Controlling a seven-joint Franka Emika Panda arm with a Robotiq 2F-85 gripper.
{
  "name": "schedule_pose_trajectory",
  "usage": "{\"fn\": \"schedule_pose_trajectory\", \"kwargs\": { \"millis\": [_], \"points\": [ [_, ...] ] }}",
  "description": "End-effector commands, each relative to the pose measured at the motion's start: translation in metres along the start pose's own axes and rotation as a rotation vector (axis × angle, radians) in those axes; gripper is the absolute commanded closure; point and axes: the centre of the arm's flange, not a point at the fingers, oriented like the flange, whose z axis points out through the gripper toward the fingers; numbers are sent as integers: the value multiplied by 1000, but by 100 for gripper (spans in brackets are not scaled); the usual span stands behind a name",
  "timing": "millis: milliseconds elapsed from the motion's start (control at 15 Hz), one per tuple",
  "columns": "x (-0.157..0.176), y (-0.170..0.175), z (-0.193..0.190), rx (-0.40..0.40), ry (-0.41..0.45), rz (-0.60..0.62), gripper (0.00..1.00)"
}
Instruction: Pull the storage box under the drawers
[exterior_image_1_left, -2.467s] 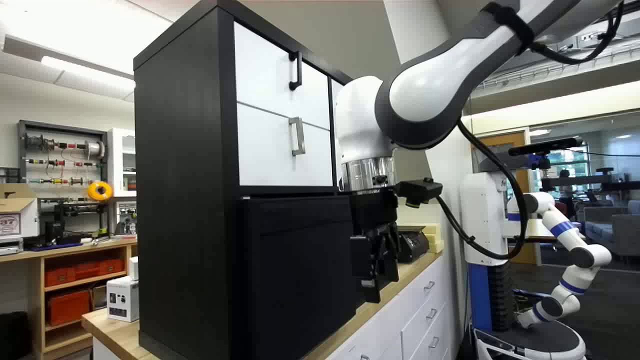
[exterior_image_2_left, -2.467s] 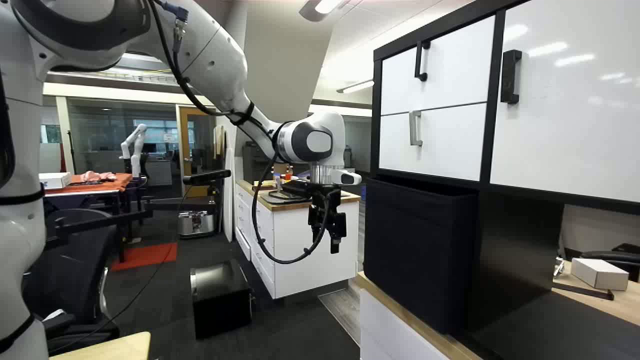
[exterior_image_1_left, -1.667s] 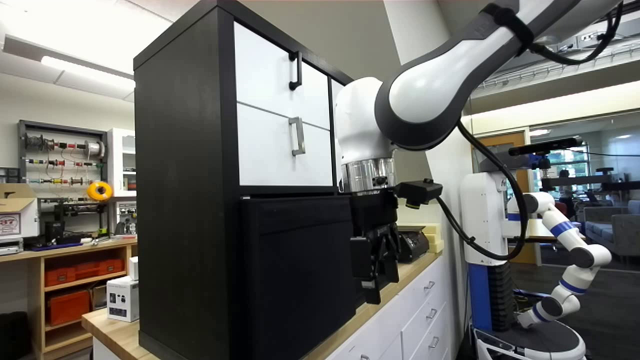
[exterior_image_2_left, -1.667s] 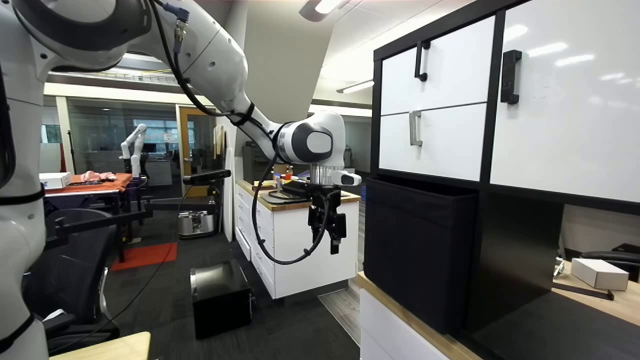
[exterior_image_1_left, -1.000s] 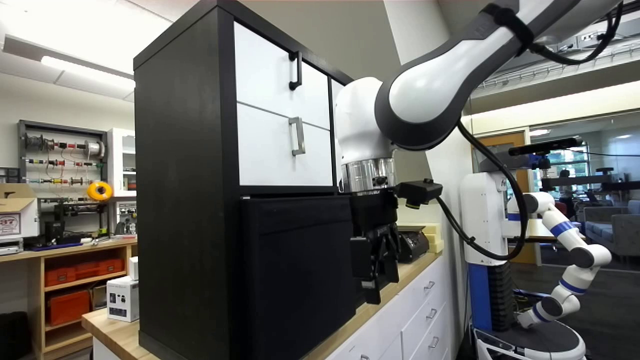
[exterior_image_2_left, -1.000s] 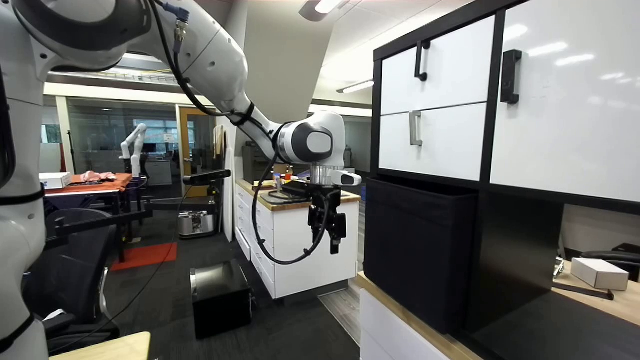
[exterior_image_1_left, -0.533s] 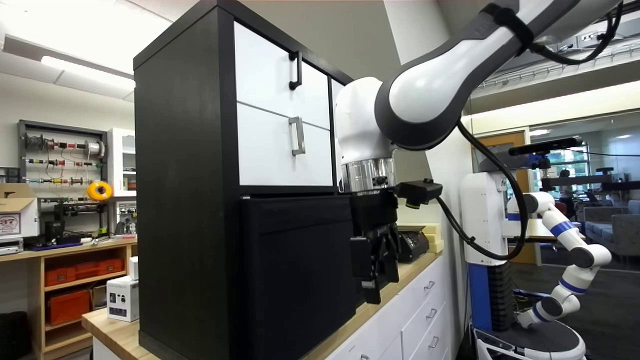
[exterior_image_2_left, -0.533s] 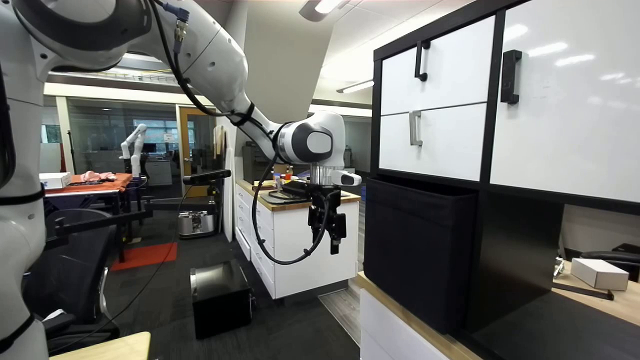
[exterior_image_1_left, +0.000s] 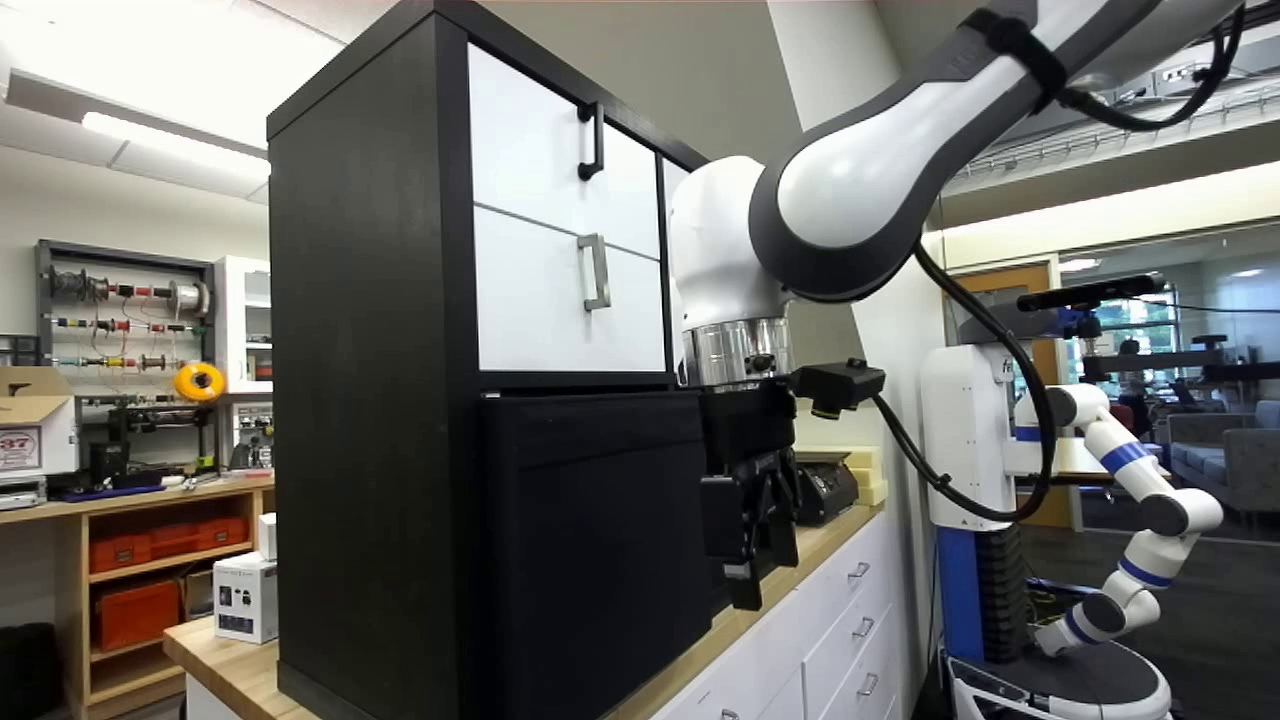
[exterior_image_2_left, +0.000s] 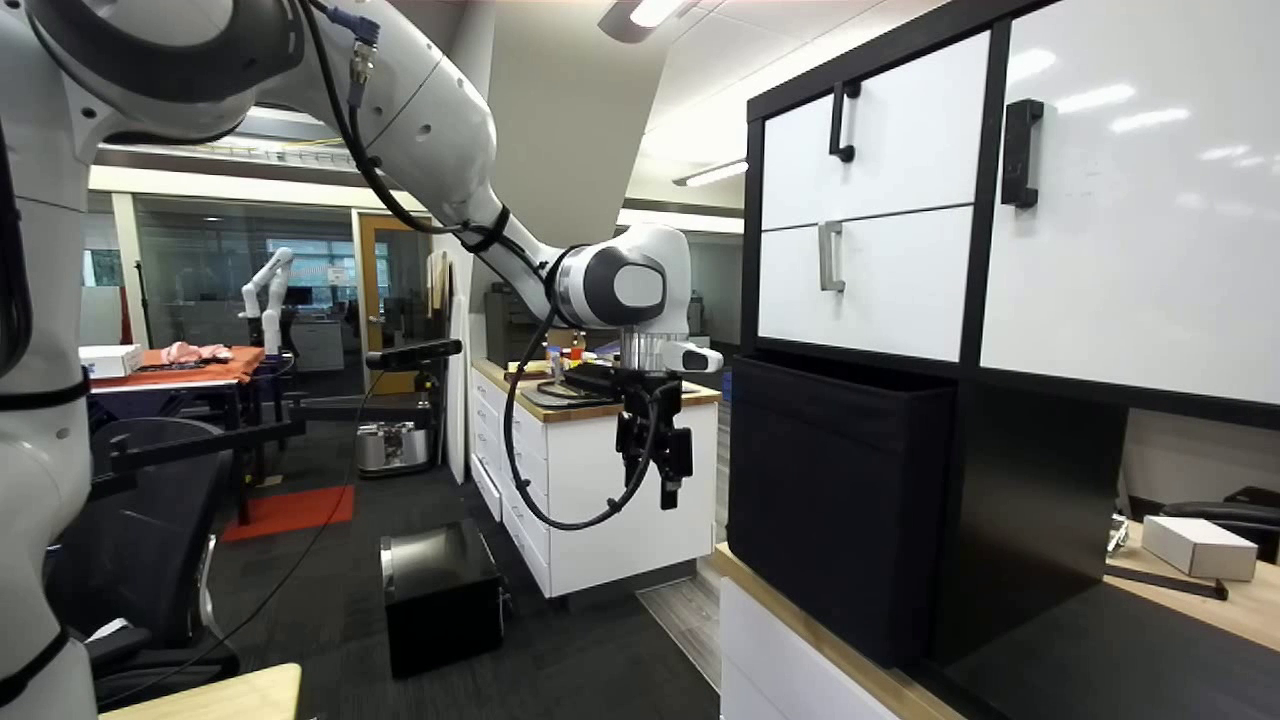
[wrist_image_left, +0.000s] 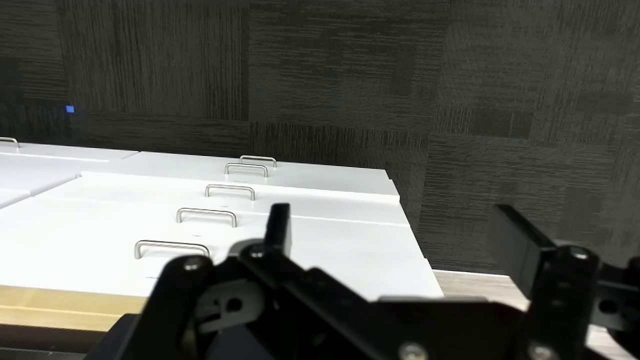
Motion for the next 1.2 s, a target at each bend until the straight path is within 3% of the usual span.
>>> {"fn": "schedule_pose_trajectory", "kwargs": {
  "millis": [0,267,1133],
  "points": [
    [-1,10,-17,-8,62,13,0],
    [-2,11,-16,-3,61,17,0],
    [5,35,-39,-7,199,49,0]
  ]
}}
